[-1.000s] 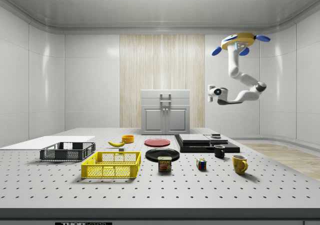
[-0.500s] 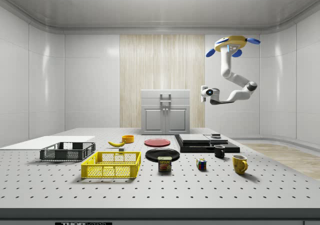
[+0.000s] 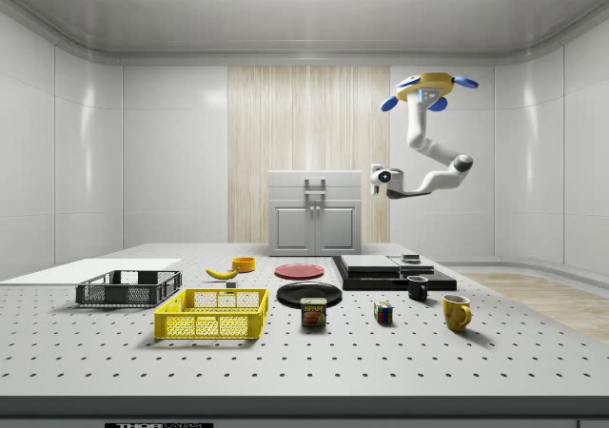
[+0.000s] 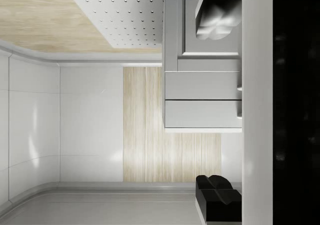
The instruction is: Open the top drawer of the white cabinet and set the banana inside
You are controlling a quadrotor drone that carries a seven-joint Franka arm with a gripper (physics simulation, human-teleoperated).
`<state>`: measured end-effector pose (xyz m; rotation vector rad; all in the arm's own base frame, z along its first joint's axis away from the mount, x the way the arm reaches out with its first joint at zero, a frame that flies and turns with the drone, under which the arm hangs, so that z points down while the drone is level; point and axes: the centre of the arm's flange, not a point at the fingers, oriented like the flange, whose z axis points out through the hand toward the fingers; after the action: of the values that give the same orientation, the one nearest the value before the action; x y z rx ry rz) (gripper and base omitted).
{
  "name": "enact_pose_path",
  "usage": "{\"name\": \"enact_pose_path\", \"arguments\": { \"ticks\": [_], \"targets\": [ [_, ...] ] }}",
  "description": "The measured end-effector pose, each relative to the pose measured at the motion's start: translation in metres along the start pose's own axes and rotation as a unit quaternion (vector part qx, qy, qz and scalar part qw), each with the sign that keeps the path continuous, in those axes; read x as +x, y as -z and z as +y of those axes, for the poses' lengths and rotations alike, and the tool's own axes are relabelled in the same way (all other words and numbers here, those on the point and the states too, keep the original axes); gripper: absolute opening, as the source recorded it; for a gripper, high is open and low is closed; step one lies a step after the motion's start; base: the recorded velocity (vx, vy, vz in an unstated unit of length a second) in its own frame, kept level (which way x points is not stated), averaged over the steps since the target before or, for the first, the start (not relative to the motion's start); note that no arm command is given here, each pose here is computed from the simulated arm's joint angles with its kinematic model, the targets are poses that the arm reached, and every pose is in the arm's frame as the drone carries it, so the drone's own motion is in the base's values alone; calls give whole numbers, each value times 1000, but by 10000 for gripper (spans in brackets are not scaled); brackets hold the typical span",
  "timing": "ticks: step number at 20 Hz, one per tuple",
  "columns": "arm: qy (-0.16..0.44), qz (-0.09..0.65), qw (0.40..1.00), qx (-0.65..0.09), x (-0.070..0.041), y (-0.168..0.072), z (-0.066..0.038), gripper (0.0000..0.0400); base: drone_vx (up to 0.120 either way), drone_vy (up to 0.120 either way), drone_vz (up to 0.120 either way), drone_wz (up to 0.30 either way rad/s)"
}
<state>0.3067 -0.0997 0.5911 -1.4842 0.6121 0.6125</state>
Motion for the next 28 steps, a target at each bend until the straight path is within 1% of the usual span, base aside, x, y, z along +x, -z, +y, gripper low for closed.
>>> {"name": "enact_pose_path", "arguments": {
  "ticks": [4, 5, 16, 20, 24, 28],
  "targets": [
    [0, 0, 1000, 0, 0, 0, 0, 400, 20, -120, 0, 0],
    [0, 0, 1000, 0, 0, 0, 0, 400, 120, -80, 0, 0],
    [0, 0, 1000, 0, 0, 0, 0, 400, 120, 0, 0, 0],
    [0, 0, 1000, 0, 0, 0, 0, 400, 120, -120, 0, 0],
    [0, 0, 1000, 0, 0, 0, 0, 400, 120, -10, 0, 0],
    [0, 0, 1000, 0, 0, 0, 0, 400, 120, -120, 0, 0]
  ]
}}
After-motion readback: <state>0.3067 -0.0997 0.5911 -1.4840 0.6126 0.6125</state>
